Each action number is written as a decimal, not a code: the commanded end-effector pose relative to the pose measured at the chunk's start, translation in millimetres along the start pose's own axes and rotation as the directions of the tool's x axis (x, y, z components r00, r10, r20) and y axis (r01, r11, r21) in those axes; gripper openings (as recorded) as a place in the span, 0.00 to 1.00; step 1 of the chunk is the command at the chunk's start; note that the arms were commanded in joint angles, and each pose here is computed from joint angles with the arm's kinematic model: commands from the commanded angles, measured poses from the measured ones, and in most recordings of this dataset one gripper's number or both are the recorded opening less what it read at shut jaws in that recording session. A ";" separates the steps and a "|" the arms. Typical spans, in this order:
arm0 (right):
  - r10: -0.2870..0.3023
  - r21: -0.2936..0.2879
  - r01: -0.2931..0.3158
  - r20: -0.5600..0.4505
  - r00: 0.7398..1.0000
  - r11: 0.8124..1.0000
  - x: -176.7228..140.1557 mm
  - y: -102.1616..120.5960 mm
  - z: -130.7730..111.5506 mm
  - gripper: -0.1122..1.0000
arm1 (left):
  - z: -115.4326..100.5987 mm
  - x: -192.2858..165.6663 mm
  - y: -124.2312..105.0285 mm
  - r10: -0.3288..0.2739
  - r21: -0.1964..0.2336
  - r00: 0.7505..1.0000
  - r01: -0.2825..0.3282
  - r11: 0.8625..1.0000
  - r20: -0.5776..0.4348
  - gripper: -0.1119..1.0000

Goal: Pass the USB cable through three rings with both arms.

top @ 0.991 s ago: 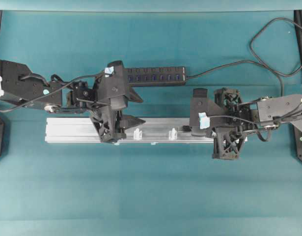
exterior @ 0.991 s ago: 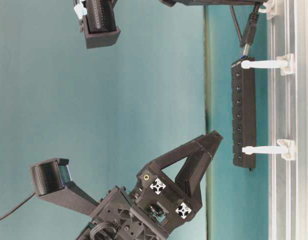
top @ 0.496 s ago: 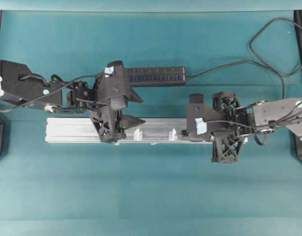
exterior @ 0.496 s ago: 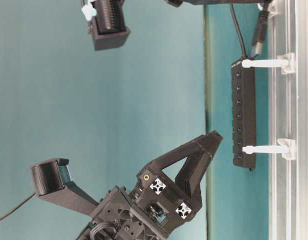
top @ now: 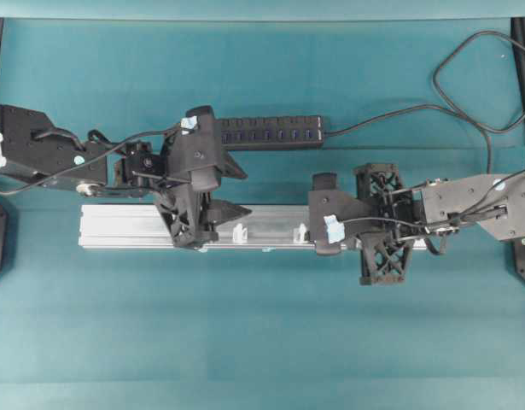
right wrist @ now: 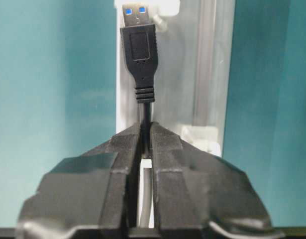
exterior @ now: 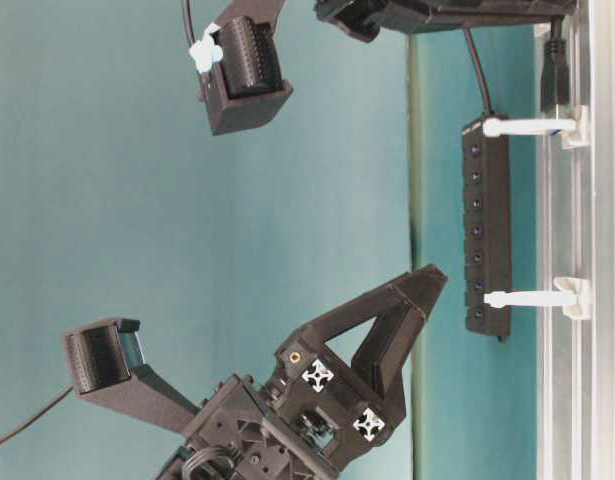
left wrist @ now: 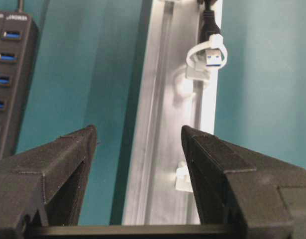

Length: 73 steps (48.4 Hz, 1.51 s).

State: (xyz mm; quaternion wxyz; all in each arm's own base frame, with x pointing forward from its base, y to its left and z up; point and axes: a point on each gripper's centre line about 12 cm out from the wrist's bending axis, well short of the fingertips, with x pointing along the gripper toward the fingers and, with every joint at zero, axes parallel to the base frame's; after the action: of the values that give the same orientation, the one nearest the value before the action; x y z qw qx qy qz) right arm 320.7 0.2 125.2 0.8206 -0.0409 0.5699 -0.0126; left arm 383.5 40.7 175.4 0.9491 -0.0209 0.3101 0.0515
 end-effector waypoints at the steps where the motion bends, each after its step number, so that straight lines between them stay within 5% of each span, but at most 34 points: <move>1: 0.001 0.000 -0.001 0.030 1.000 1.000 -1.3 -1.4 6.7 0.02 | 7.9 -5.4 -0.7 -0.002 0.001 1.000 0.002 1.000 0.028 0.73; 32: 0.016 0.021 -0.018 0.122 0.992 1.000 -3.3 -0.4 24.4 0.02 | 9.4 -3.7 -0.7 -0.002 -0.001 1.000 0.002 1.000 0.029 0.73; 61: 0.040 0.166 -0.087 0.268 0.963 0.982 -10.4 2.1 45.1 0.02 | 5.9 14.1 -17.3 -0.036 0.024 0.999 0.035 0.999 0.019 0.74; 73: 0.041 0.180 -0.098 0.297 0.954 0.979 -11.2 2.2 48.2 0.02 | 8.8 23.9 -29.1 -0.058 0.042 0.998 0.058 0.997 0.018 0.74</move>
State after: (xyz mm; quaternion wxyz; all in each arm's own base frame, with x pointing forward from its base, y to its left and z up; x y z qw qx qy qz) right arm 354.9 3.1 140.5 0.8852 0.0483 0.4615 -0.0337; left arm 403.5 18.5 159.7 0.9480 -0.0125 0.3171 0.0231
